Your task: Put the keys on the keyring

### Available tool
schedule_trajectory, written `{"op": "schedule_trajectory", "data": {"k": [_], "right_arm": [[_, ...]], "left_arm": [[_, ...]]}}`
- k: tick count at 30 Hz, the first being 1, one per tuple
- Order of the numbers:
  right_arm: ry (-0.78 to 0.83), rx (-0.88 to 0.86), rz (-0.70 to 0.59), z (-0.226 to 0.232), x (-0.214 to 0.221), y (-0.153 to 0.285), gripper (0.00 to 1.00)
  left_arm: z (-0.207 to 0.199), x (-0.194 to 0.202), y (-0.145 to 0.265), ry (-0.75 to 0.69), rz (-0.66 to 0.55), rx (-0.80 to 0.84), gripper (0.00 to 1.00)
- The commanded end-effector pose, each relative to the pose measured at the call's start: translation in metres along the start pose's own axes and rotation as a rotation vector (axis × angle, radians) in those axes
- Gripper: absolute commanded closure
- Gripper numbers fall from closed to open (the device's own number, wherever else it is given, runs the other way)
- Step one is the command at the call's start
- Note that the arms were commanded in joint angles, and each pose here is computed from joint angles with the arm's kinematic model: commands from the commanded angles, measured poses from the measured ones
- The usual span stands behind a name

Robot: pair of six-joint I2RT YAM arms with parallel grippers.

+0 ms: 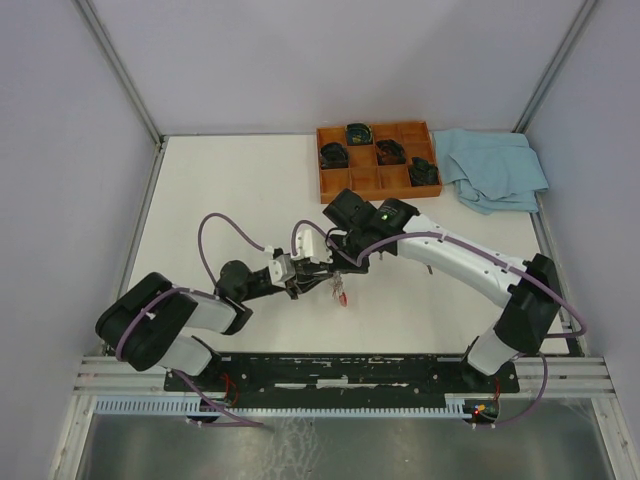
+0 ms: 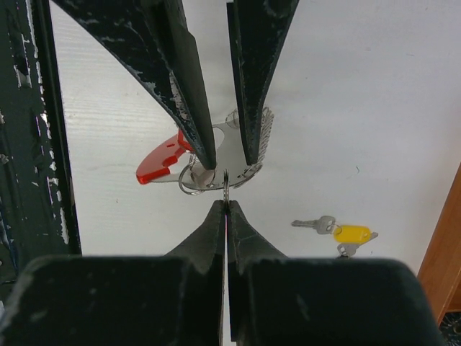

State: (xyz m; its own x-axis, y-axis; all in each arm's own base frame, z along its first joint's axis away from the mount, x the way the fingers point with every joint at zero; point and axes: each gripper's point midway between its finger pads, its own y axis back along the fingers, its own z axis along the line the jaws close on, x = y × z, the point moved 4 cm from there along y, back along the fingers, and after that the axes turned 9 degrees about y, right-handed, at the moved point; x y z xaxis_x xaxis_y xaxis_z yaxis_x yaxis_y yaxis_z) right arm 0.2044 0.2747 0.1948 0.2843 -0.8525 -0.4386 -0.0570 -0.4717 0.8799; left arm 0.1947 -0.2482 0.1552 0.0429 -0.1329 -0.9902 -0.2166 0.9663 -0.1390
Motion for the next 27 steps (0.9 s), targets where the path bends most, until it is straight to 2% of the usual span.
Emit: {"op": "schedule_trajectory", "data": {"k": [1,19,27], "right_arm": [[0.028,0.032,-0.040,-0.0086,-0.0148,0.0086,0.99],[0.036,0.021,-0.061,-0.0077,-0.0195,0.0066,0.99],[0.034,0.022,-0.078,-0.0086,-0.0230,0.0026,0.99]], "left_arm": [[-0.0007,-0.0208,-0.0085,-0.034,-0.091,0.034,0.72],[-0.0019,-0.0232,-0.0137,-0.020,-0.103,0.063,0.75],[-0.0042,-0.0240,-0.0162,-0.005,-0.105,0.080,0.82]]}}
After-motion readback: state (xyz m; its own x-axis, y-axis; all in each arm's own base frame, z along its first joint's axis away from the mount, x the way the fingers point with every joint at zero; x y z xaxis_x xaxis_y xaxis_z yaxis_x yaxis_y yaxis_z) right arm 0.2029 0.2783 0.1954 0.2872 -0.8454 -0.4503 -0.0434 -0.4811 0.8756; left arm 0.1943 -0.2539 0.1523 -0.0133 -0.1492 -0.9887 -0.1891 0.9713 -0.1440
